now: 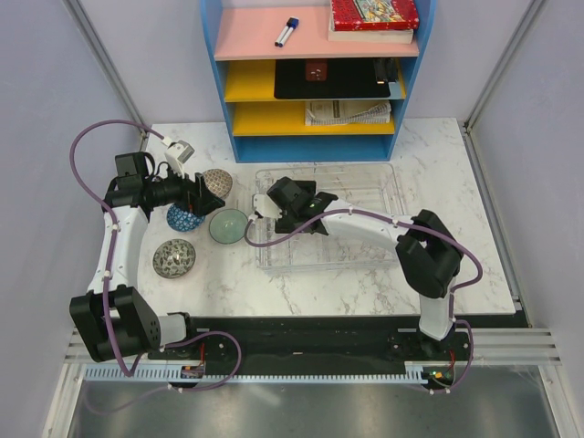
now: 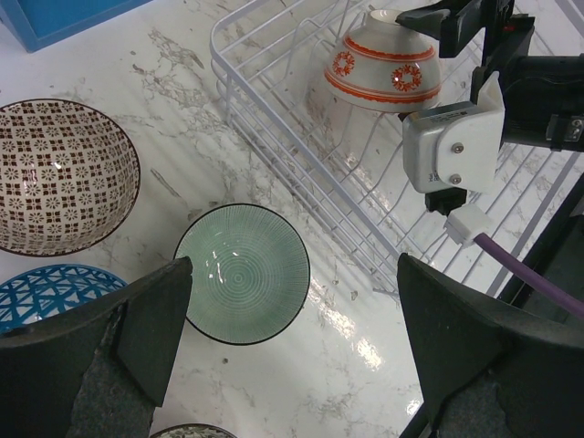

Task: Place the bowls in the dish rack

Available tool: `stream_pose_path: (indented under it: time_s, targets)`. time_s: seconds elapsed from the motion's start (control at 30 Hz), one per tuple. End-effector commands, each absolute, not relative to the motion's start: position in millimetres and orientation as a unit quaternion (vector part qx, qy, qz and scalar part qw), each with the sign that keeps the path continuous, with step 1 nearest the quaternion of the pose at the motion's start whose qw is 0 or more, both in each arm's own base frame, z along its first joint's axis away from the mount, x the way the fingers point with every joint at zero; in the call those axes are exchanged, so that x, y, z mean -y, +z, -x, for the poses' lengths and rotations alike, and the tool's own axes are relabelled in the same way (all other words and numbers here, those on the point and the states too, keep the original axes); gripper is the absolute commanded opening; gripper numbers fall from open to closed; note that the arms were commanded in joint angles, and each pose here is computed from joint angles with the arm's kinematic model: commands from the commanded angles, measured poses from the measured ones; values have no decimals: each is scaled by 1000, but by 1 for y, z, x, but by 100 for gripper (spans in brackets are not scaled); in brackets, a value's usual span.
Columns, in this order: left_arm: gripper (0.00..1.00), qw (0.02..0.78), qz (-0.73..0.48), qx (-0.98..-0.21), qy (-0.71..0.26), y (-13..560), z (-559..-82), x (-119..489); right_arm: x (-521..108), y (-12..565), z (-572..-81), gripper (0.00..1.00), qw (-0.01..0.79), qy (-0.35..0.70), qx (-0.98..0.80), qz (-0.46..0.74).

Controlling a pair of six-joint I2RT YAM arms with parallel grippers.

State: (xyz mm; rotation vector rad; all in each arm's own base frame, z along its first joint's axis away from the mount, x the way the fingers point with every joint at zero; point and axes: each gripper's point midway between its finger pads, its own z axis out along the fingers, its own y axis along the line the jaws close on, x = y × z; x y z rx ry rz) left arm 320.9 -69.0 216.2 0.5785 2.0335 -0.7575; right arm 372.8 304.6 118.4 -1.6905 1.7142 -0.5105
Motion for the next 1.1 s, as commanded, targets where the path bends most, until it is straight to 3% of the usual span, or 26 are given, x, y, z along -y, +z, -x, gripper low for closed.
stream_pose_path:
  time_s: [0.0, 0.23, 1.07]
  targets:
    - [100, 440, -247, -808, -303, 213, -325, 68, -325, 155, -366, 98, 371, -158, -647, 647]
    - [100, 435, -242, -813, -301, 209, -327, 66, -335, 177, -364, 98, 395, -128, -654, 632]
    - [100, 438, -247, -812, -297, 210, -326, 66, -311, 152, -406, 97, 391, -85, -721, 566]
